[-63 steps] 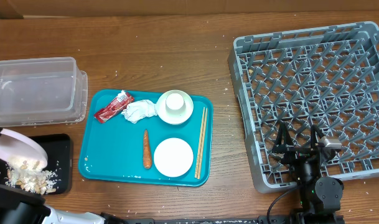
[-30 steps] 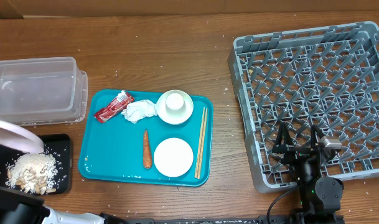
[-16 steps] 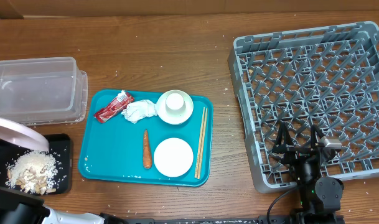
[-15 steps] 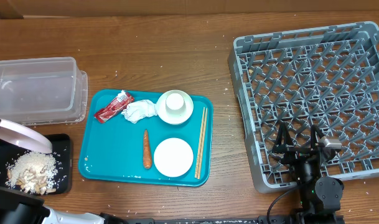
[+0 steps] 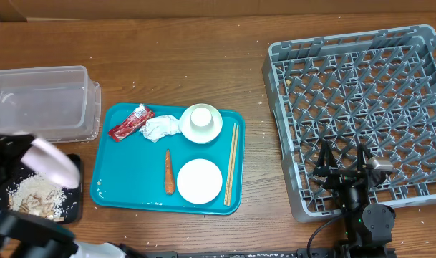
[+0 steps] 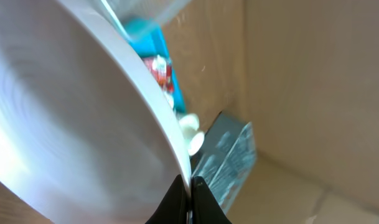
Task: Sort waste into correct bins and load items into the dishwasher
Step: 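Carry the emptied plate back and set it on the teal tray, then grasp the orange carrot with the left gripper, then move the carrot to the black tray and release it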
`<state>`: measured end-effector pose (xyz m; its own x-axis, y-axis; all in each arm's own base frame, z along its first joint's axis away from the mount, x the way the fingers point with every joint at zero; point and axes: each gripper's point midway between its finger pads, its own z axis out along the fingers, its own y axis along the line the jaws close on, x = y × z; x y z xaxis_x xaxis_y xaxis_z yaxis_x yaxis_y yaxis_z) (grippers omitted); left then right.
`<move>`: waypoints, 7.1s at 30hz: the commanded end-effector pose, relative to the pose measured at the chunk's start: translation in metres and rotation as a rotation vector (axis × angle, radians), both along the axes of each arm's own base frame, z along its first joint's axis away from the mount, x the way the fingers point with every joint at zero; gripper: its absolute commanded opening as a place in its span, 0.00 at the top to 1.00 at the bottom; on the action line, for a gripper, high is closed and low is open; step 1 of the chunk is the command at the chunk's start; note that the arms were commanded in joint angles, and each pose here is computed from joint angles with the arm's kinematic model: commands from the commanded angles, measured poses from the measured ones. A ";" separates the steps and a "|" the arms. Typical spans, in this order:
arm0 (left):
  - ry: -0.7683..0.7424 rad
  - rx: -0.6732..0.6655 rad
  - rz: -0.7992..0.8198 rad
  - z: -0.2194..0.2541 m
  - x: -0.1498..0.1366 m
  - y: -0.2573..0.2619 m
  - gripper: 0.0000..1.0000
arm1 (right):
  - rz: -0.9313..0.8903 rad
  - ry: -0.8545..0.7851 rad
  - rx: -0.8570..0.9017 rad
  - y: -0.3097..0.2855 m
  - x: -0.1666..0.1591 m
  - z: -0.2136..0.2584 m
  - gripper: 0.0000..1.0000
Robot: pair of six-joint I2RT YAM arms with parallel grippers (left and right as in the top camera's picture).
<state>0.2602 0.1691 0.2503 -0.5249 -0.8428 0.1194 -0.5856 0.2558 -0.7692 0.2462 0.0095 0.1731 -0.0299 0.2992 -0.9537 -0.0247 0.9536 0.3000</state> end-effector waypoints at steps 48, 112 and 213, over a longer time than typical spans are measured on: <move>0.686 0.712 -0.784 -0.186 0.003 -0.200 0.77 | -0.002 -0.001 0.001 -0.001 0.000 -0.003 0.00; 0.579 0.681 -1.005 -0.238 -0.026 -0.239 0.63 | -0.002 -0.001 0.001 -0.001 0.000 -0.003 0.00; 0.899 0.427 0.148 -0.192 -0.057 0.086 0.65 | -0.002 -0.001 0.001 -0.001 0.000 -0.003 0.00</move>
